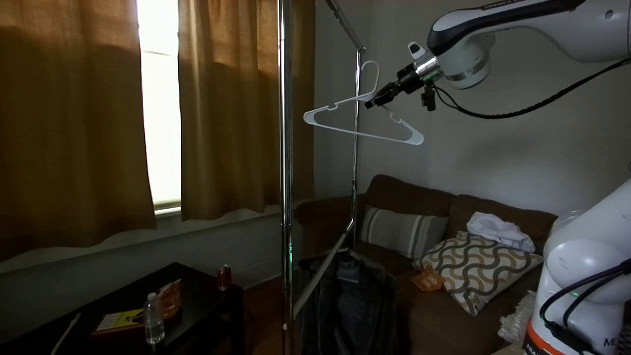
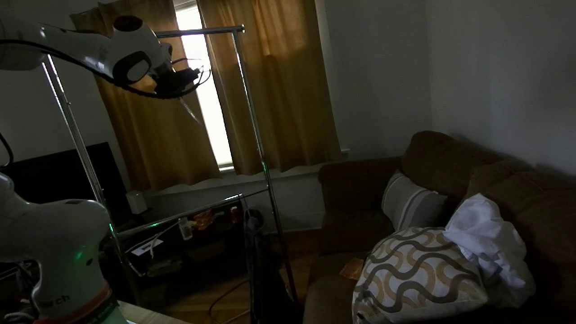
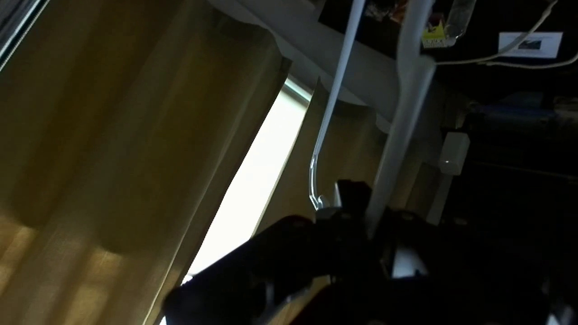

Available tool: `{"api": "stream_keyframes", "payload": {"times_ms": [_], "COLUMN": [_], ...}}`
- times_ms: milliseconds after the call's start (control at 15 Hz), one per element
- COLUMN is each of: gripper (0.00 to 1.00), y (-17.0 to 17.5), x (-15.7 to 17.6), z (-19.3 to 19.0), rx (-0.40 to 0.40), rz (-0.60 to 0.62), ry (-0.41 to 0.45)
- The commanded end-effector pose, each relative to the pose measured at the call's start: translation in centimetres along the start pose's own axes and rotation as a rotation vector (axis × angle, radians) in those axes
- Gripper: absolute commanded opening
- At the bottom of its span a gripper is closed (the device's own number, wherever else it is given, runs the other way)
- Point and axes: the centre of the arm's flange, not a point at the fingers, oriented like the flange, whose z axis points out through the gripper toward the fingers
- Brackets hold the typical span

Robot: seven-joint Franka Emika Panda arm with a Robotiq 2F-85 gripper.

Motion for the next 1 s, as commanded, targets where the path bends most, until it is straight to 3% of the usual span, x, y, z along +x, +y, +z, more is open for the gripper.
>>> {"api": "stream_keyframes", "payload": {"times_ms": [0,400,933], "gripper": [0.01,0.01,0.01], "y": [0.1,-0.3,0.9], "x": [1.3,4.5,9.3], "z": [0.3,1.1,1.9], "rx": [-0.008,-0.032,-0.020], "rz": [0.005,-0.005,-0.070], "ry": [0.092,0.226,0.309]}}
